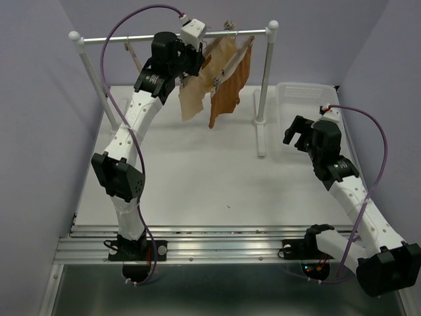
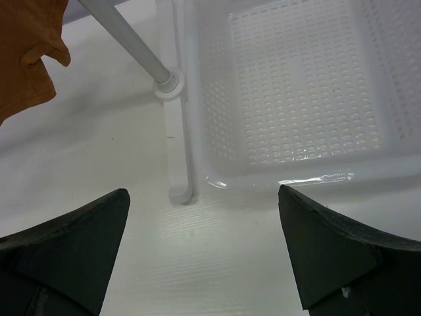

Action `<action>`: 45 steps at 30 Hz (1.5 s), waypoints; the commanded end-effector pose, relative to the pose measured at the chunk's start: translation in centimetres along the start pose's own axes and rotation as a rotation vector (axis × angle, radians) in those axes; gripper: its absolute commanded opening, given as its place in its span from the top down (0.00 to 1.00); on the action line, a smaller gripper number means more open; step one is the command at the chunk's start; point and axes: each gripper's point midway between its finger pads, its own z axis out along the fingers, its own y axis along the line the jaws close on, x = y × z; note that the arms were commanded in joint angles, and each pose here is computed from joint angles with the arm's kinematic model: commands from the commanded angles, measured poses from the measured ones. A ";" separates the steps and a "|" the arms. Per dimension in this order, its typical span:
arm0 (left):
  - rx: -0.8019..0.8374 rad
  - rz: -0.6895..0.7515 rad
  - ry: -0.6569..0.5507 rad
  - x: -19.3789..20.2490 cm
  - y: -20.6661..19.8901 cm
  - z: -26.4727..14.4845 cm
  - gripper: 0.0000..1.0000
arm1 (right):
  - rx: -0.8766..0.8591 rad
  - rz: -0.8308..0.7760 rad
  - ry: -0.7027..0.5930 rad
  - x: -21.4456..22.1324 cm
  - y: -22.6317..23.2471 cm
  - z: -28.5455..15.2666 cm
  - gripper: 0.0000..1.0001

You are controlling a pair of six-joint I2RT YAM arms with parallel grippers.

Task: Remove the underwear clipped to the hanger

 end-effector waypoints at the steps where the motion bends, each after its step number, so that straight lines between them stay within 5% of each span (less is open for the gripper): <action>1: -0.025 0.071 -0.260 -9.8 0.1 -5.8 1.00 | -0.013 0.002 -0.051 -1.5 0.2 -0.6 0.00; 10: -0.079 0.033 -0.250 -9.4 0.5 -7.6 1.00 | -0.022 0.003 -0.059 -1.7 0.3 -0.9 0.00; 24: -0.152 -0.029 -0.147 -3.0 0.1 -11.2 1.00 | -0.147 -0.021 -0.017 -0.9 2.6 -0.6 0.00; 34: -0.327 -0.243 -0.036 4.1 0.6 -16.1 1.00 | -0.537 -0.151 -0.034 -0.7 8.6 -2.3 0.00; 45: -0.178 -0.488 0.131 12.1 -6.9 -23.9 1.00 | -1.218 -0.420 -0.036 0.8 17.6 -7.7 0.00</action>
